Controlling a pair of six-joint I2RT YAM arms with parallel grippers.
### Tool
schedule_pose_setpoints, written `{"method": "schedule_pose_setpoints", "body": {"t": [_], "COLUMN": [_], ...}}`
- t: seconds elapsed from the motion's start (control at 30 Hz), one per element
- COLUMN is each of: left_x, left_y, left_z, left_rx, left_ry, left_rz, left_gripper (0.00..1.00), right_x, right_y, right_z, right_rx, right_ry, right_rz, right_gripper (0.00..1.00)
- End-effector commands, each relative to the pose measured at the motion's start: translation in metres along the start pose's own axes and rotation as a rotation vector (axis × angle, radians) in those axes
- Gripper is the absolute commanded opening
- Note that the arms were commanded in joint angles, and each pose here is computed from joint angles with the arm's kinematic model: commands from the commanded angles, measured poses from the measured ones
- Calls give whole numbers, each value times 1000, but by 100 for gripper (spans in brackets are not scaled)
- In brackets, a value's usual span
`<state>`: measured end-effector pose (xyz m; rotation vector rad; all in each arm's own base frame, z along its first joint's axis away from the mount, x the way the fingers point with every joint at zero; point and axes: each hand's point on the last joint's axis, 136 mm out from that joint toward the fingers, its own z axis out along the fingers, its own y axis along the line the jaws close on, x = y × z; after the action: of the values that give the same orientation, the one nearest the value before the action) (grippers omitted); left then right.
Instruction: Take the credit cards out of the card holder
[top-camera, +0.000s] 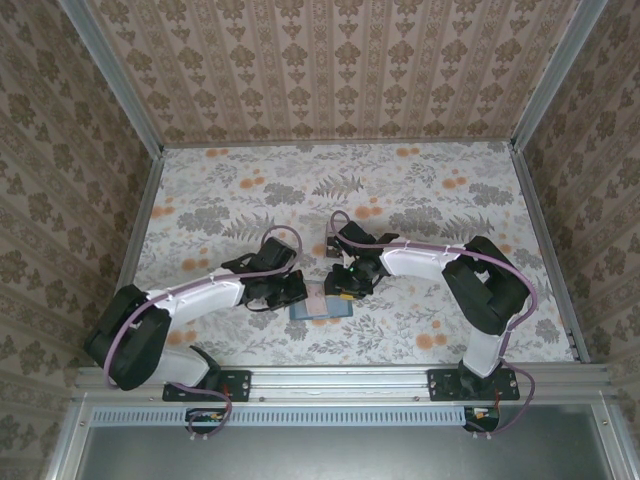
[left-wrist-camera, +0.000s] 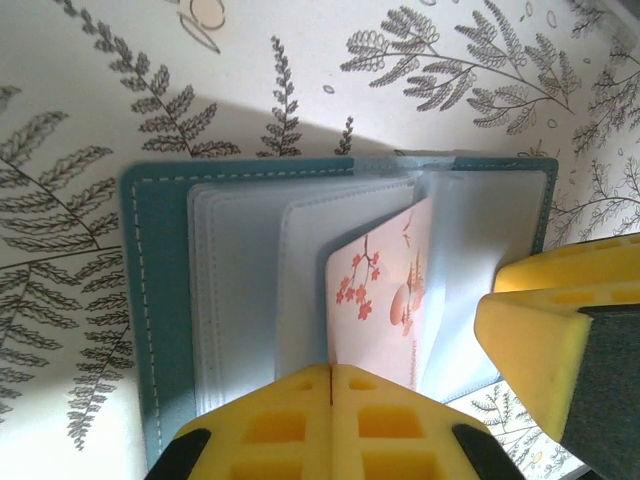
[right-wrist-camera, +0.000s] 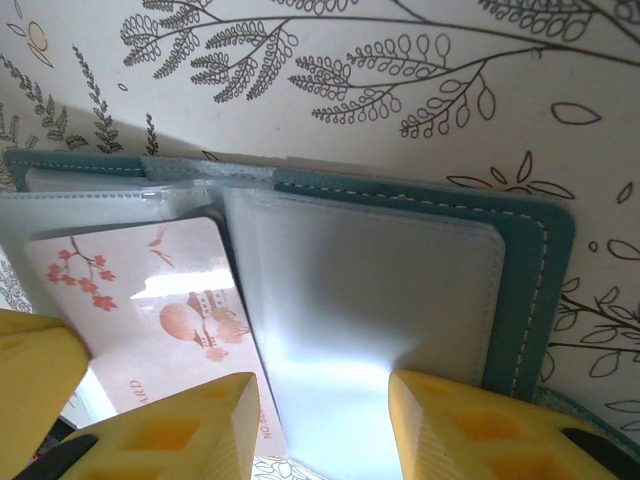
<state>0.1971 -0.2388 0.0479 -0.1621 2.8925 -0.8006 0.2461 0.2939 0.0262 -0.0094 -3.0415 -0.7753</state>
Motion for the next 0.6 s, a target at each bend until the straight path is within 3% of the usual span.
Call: {"method": "schedule_pose_setpoints", "body": {"t": [0.0,0.57], "left_x": [-3,6], "left_y": [1,-50], "left_z": [-8,19], "left_rx": [-68,-47], "left_ry": [1,89], "left_rz": [59,175], "left_gripper": [2,10], "right_x": [10,13], "right_y": [-21,-19], "right_z": [1,5], "right_rx": [96,83], "right_ry": [28,39], "right_rz": [12,11], "right_gripper": [41,40]}}
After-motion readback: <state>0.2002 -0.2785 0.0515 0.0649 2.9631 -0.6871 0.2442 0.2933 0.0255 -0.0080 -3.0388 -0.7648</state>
